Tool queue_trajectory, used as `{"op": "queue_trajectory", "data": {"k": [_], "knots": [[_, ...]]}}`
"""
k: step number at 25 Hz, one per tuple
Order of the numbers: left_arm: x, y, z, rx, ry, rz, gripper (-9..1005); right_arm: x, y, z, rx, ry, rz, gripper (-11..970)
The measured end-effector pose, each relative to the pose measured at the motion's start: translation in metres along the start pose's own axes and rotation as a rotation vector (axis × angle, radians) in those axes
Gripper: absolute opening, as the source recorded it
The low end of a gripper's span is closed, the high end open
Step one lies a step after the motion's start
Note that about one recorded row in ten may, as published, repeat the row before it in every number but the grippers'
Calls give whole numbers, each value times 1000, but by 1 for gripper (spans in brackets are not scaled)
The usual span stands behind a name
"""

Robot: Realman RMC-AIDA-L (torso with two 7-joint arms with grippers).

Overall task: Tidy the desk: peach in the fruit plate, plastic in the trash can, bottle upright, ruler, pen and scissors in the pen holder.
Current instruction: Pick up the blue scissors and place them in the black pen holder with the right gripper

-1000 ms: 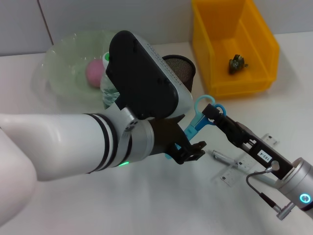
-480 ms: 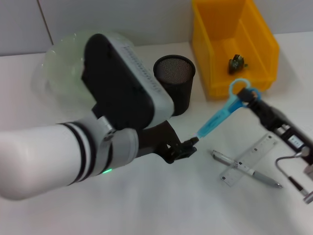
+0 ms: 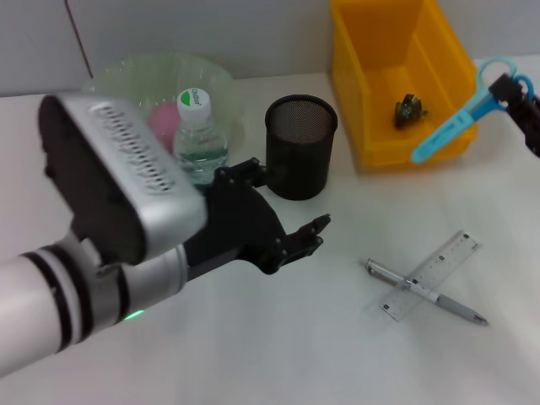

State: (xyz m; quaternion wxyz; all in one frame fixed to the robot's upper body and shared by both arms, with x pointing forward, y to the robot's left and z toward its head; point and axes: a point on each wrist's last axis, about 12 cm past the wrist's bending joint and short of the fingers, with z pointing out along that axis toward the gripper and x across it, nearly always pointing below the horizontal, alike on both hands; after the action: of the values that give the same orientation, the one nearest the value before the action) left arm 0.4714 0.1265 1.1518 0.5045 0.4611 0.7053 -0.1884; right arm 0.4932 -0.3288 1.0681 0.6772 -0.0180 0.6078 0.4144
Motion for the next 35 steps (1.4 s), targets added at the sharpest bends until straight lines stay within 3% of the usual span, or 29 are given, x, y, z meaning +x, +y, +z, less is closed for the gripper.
{"op": "queue_trajectory", "data": {"k": [3,4,7,8,17,22,35], "knots": [[5,2,-1,6,-21,-10,721,-10,-1,10,-37,5,-45,81],[17,8,-3,33,-60,-37,720,-14,-1,16,-56,10,-65,81],[48,6,-1,87,-127,5,720,-24,0,37,-120,34,-121,81],[48,6,-1,87,-127,5,720,-24,0,37,-120,34,-121,81],[92,9,-8,167,-299,-9,718,-40,6,108,-234,179,-325,81],[101,10,-11,174,-342,-22,717,-37,11,133,-270,228,-399,81],[113,14,-8,184,-317,-61,714,-31,14,156,-271,303,-458,81]]}}
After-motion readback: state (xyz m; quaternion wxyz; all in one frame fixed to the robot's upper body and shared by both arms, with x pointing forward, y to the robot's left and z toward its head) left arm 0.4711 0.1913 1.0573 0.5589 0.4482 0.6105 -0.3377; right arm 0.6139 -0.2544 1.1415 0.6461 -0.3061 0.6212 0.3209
